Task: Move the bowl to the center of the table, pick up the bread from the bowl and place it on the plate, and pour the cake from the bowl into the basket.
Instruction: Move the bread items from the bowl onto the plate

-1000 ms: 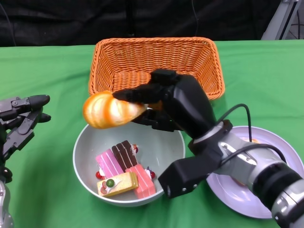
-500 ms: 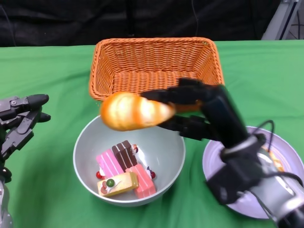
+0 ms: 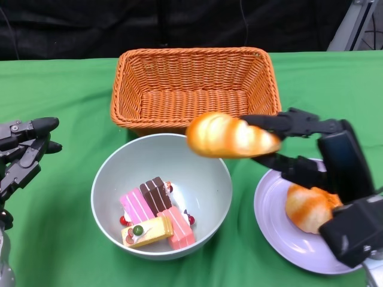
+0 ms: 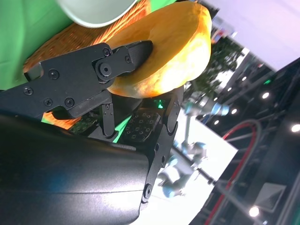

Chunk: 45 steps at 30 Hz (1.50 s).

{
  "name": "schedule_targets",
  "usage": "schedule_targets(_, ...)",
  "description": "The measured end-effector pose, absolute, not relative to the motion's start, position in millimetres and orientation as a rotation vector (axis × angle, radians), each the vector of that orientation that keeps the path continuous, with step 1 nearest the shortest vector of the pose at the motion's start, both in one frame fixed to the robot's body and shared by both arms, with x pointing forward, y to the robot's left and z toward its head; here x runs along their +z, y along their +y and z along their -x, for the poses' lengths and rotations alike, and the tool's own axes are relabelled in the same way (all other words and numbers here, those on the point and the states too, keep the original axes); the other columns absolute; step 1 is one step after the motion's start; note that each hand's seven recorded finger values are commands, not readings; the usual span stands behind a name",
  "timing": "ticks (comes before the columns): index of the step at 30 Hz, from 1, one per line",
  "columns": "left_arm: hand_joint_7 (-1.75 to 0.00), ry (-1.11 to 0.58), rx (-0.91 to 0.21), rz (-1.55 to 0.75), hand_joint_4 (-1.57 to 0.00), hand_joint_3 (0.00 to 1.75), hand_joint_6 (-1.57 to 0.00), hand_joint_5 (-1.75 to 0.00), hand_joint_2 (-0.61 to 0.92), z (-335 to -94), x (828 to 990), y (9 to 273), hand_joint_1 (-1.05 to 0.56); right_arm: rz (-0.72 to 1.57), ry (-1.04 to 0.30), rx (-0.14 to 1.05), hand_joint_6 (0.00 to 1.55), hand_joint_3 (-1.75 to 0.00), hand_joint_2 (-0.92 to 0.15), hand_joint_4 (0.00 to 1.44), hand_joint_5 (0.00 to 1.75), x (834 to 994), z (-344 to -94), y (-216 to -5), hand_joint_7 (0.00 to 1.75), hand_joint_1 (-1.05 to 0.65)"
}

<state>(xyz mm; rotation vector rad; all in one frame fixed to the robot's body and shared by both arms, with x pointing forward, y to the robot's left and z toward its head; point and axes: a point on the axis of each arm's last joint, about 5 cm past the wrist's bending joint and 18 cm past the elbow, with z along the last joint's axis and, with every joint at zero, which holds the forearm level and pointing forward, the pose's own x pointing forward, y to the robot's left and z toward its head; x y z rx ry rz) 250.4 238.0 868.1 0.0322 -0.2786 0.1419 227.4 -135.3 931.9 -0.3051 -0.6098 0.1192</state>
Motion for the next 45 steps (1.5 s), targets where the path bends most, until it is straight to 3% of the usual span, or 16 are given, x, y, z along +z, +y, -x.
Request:
schedule_targets(3,0.00,-0.278,0.141,-0.033,-0.83,0.37,-1.21,-0.92,0.92,-251,868.2,238,-0.05,0.286,-0.551,0.091,0.89,-0.06,-0.92,0.79,1.35,933.4,-225,-144,0.76,-0.12)
schedule_targets(5,0.00,-0.276,0.140,-0.034,-0.82,0.38,-1.21,-0.92,0.92,-251,868.3,238,-0.04,0.263,-0.490,0.073,0.79,-0.08,-0.92,0.78,1.36,934.3,-222,-149,0.96,-0.11)
schedule_targets(13,0.00,-0.266,0.133,-0.031,-0.80,0.40,-1.20,-0.94,0.92,-251,868.1,238,-0.06,0.078,-0.267,0.026,0.64,-0.19,-0.92,0.66,1.52,939.5,-216,-172,1.17,-0.09)
schedule_targets(18,0.00,-0.263,0.132,-0.032,-0.79,0.40,-1.20,-0.95,0.92,-251,868.1,239,-0.06,0.105,-0.216,-0.038,0.65,-0.16,-0.91,0.69,1.46,938.1,-213,-183,1.16,-0.09)
schedule_targets(20,0.00,-0.262,0.132,-0.031,-0.79,0.40,-1.20,-0.95,0.92,-251,868.1,239,-0.05,0.171,-0.235,-0.076,0.69,-0.13,-0.91,0.73,1.38,937.0,-213,-185,1.07,-0.04)
schedule_targets(27,0.00,-0.257,0.137,-0.032,-0.79,0.41,-1.20,-0.95,0.92,-251,867.8,240,-0.05,0.346,-0.286,-0.193,0.74,-0.09,-0.90,0.75,1.34,918.7,-212,-194,0.98,-0.03)
schedule_targets(38,0.00,-0.255,0.142,-0.033,-0.79,0.42,-1.20,-0.95,0.92,-251,868.1,243,-0.04,0.575,-0.407,-0.268,0.88,-0.02,-0.86,0.81,1.47,894.3,-212,-206,0.77,-0.02)
schedule_targets(42,0.00,-0.257,0.140,-0.032,-0.80,0.42,-1.20,-0.95,0.92,-252,869.0,243,-0.05,0.614,-0.436,-0.271,0.98,-0.01,-0.86,0.89,1.21,887.4,-216,-206,0.61,0.01)
schedule_targets(45,-0.01,-0.257,0.139,-0.034,-0.80,0.41,-1.20,-0.94,0.92,-252,869.3,243,-0.08,0.627,-0.458,-0.244,0.99,-0.01,-0.86,0.89,1.16,880.4,-219,-204,0.59,0.02)
